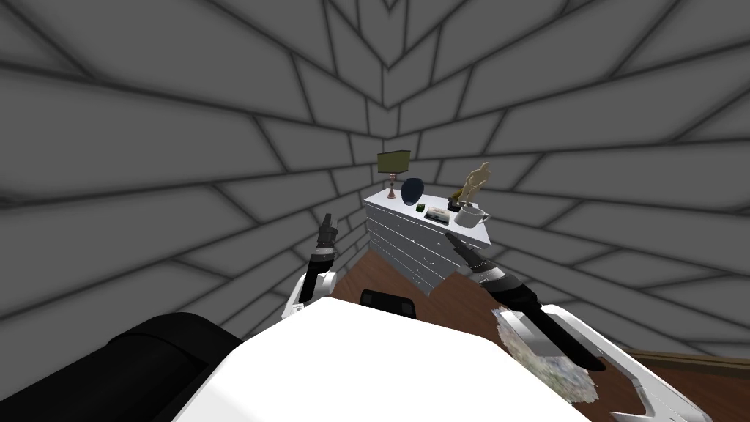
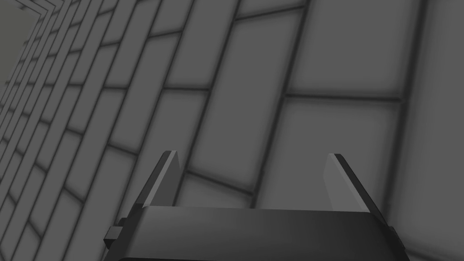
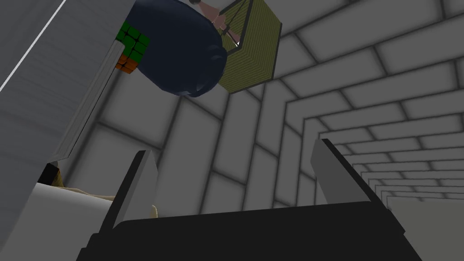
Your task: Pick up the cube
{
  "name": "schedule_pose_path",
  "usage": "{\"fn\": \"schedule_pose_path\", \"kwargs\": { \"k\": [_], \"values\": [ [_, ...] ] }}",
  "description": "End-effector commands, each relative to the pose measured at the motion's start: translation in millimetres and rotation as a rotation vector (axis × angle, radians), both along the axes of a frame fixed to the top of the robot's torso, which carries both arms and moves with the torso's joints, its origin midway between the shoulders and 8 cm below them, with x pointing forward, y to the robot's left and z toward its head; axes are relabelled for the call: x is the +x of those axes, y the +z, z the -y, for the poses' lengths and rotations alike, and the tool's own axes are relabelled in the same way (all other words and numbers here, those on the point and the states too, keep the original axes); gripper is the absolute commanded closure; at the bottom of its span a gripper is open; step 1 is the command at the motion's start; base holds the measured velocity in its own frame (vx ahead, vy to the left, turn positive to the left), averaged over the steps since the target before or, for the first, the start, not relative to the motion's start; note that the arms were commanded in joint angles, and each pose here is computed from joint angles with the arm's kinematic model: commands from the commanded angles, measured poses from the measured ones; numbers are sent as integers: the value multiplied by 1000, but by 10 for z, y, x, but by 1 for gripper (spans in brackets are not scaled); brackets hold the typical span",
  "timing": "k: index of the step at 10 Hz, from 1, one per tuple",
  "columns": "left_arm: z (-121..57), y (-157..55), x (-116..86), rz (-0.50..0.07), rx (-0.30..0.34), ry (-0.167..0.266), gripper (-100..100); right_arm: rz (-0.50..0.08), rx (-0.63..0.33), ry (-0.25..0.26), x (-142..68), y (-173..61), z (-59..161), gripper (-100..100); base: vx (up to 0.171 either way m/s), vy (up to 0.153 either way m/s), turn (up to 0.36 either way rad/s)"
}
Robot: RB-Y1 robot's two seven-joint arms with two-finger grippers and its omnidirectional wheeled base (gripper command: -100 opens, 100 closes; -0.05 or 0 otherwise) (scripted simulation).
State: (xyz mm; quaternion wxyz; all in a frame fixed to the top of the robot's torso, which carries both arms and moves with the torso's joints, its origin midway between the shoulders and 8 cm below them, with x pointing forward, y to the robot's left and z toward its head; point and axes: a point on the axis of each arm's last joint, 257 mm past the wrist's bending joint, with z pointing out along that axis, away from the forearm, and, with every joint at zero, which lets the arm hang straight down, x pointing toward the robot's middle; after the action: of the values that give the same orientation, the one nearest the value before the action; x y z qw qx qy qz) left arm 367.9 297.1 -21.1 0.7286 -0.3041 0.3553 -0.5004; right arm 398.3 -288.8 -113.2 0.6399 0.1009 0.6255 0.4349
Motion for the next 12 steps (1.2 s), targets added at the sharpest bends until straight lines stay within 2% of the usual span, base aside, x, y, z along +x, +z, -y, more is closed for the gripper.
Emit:
{"fn": "schedule_pose_path", "kwargs": {
  "k": [1,2,3,5,6,8,9,11,12],
  "values": [
    [0,0,0,0,0,0,0,-20,-46,14,1,-55,42,-100,-62,50,1],
    [0,0,0,0,0,0,0,-23,-67,24,1,-53,45,-100,-30,23,-3],
    [0,0,0,0,0,0,0,-52,-98,23,11,-153,139,-100,-41,37,23],
    [0,0,0,0,0,0,0,-59,-140,41,12,-146,149,-100,-29,32,2],
    [0,0,0,0,0,0,0,-88,-173,42,18,-238,249,-100,-37,43,39],
    [0,0,0,0,0,0,0,-93,-213,59,21,-228,262,-100,-28,29,2],
    [0,0,0,0,0,0,0,-122,-245,59,23,-313,366,-100,-29,31,42],
    [0,0,0,0,0,0,0,-128,-286,76,28,-297,381,-100,-20,27,9],
    [0,0,0,0,0,0,0,-157,-318,77,26,-373,489,-100,-22,31,55]
  ]
}}
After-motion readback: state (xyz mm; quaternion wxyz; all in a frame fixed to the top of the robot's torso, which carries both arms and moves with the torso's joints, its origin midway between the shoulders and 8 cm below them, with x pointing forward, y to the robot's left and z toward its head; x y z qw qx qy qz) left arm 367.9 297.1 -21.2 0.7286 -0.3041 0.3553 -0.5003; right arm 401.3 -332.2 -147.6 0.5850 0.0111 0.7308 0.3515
